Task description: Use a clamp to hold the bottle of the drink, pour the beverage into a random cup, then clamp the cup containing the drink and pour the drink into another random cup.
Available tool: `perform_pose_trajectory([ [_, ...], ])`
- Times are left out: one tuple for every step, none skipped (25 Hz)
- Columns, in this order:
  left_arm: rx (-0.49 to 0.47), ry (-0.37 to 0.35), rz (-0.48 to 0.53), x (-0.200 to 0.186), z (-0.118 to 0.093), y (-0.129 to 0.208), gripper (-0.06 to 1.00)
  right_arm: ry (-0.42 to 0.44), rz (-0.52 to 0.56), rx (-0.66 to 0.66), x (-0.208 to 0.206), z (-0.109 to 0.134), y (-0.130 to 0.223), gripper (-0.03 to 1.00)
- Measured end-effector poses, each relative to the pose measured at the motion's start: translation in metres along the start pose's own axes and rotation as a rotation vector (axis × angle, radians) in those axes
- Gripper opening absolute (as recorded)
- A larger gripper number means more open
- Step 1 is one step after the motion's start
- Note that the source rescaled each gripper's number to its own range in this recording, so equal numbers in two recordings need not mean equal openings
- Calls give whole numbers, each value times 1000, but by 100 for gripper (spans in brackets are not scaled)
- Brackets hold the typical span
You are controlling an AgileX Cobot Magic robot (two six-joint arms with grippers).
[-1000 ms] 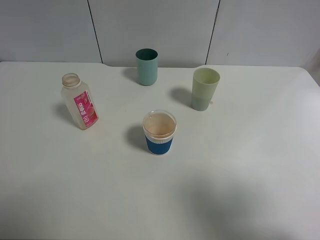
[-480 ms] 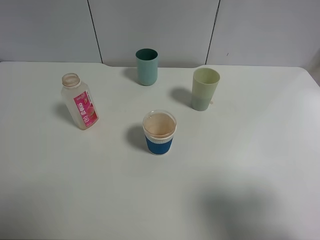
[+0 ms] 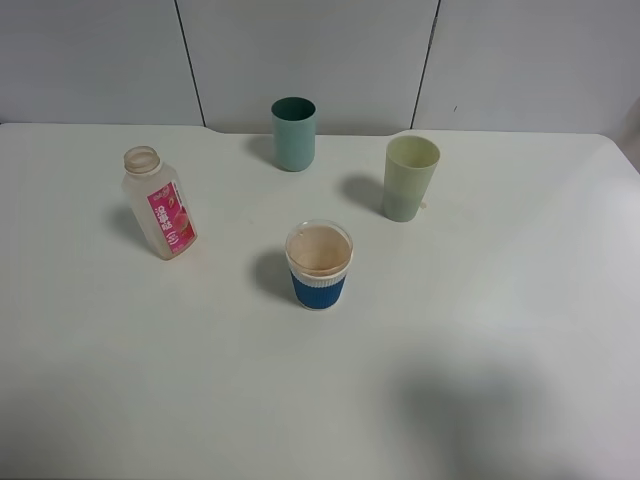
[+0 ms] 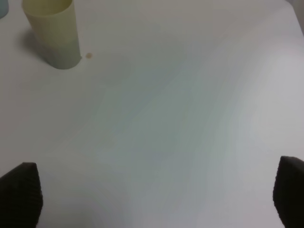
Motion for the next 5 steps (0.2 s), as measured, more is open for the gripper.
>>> perform_pose_trajectory([
  [0,0,0,0,0,0,100,0,0,0,0,0,0,91],
  [0,0,0,0,0,0,100,0,0,0,0,0,0,91],
  [0,0,0,0,0,0,100,0,0,0,0,0,0,91],
  [0,0,0,0,0,0,100,0,0,0,0,0,0,91],
  [0,0,0,0,0,0,100,0,0,0,0,0,0,91],
])
Point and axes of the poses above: a point on each arm's last joint axis where the gripper is mounted, x pointing out along that axis toward the gripper, z along the wrist's bending axis when the last joint is at zero, y = z × x, the point moved 1 cm from there along x, pointing out along that axis toward the gripper, and after that the axes turned 4 degrees about -x, right-handed, at the moved point
